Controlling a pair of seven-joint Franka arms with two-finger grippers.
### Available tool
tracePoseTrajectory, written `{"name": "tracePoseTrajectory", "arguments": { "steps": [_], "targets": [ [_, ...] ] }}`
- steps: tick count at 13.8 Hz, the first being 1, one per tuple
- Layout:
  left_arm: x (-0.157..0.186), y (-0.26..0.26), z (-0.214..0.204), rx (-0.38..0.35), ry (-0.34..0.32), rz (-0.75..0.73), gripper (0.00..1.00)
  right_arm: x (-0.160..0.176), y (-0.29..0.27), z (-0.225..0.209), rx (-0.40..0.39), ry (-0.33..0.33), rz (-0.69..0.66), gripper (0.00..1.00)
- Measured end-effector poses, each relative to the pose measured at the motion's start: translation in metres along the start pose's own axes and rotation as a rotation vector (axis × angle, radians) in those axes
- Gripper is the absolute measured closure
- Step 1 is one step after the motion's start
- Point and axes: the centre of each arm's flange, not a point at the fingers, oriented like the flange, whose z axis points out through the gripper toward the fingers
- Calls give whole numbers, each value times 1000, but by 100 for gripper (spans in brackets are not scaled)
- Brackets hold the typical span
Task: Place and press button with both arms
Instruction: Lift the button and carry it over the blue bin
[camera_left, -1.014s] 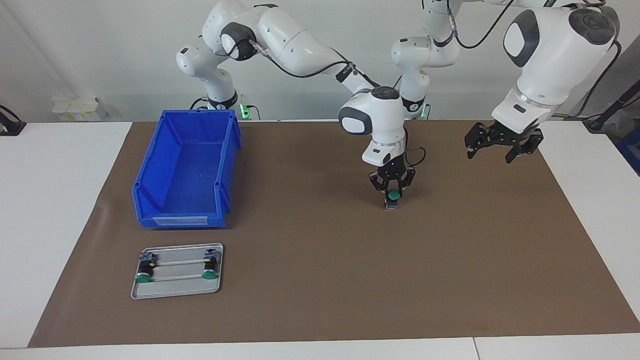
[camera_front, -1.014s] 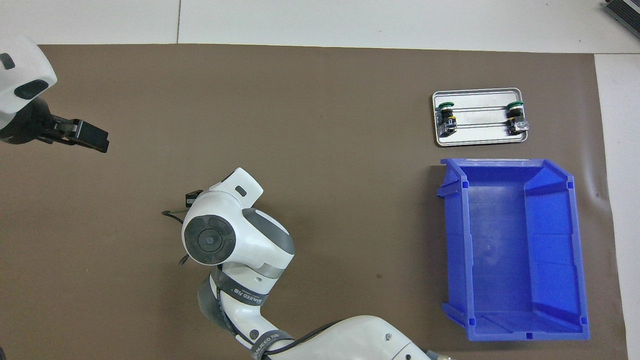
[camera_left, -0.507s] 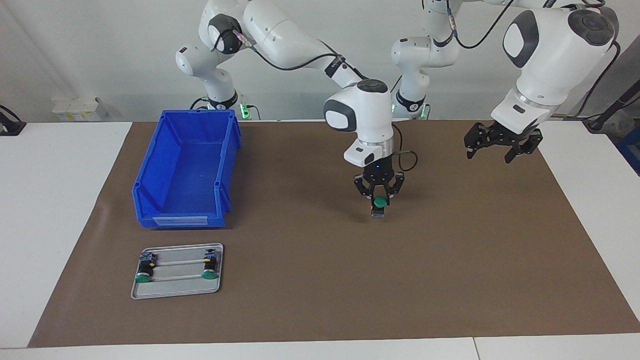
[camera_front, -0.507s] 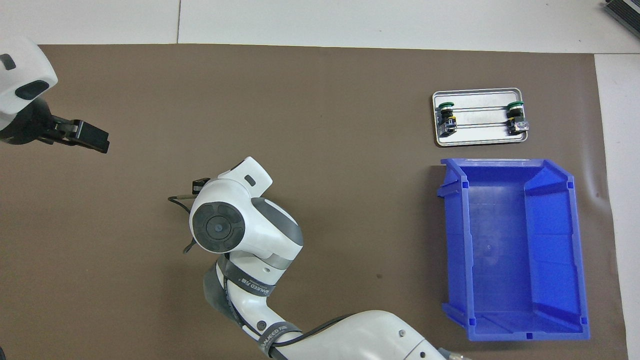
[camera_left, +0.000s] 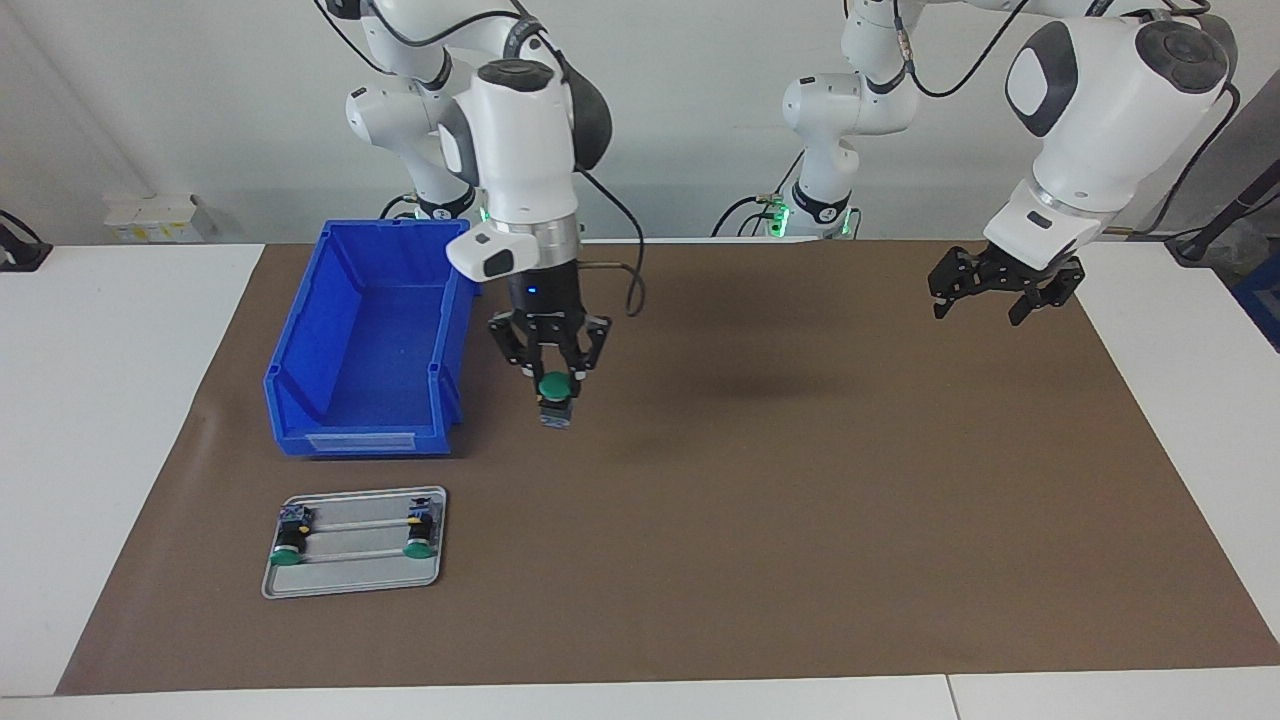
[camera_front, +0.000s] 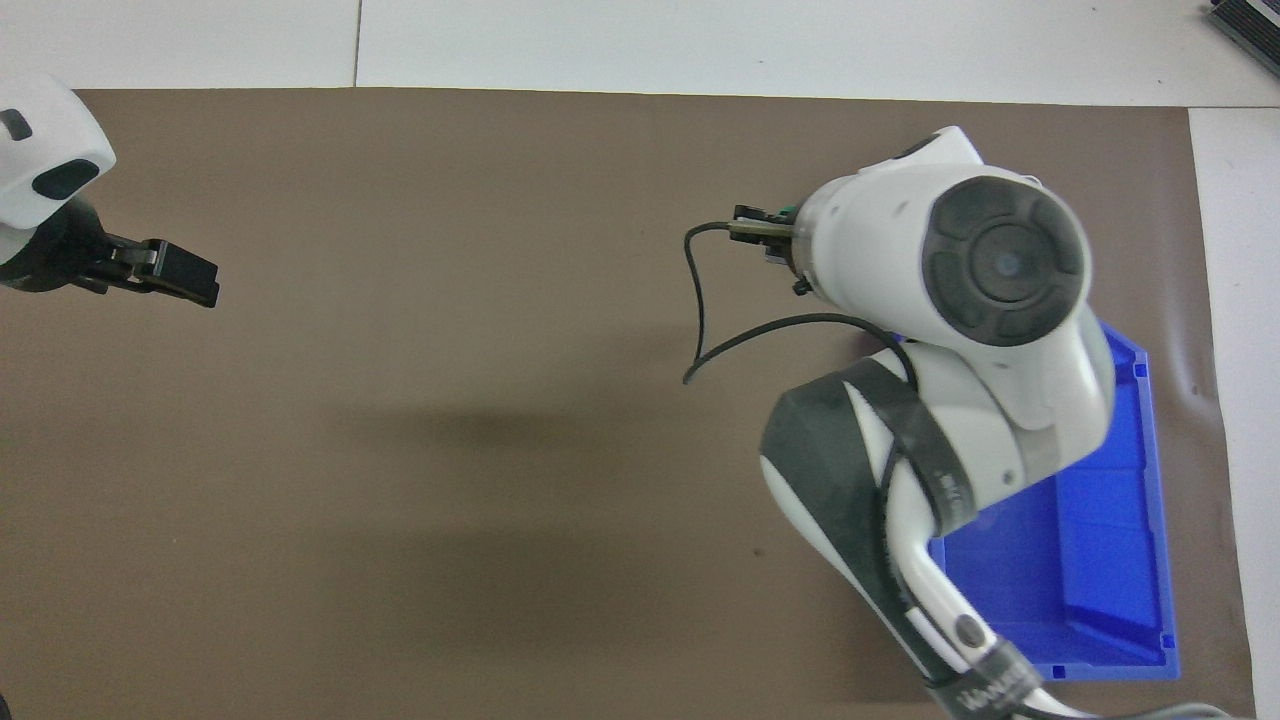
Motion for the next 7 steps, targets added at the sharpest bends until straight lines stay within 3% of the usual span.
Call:
{"name": "tracePoseTrajectory", "arguments": {
  "steps": [4,7],
  "targets": [
    [-1,-5,3,49,-11,-2,0,5,145,-9,-3,-123,-95,59],
    [-1,-6,6,54,-13,-3,0,-18,225,15,35,-198,-134,59]
  ]
}}
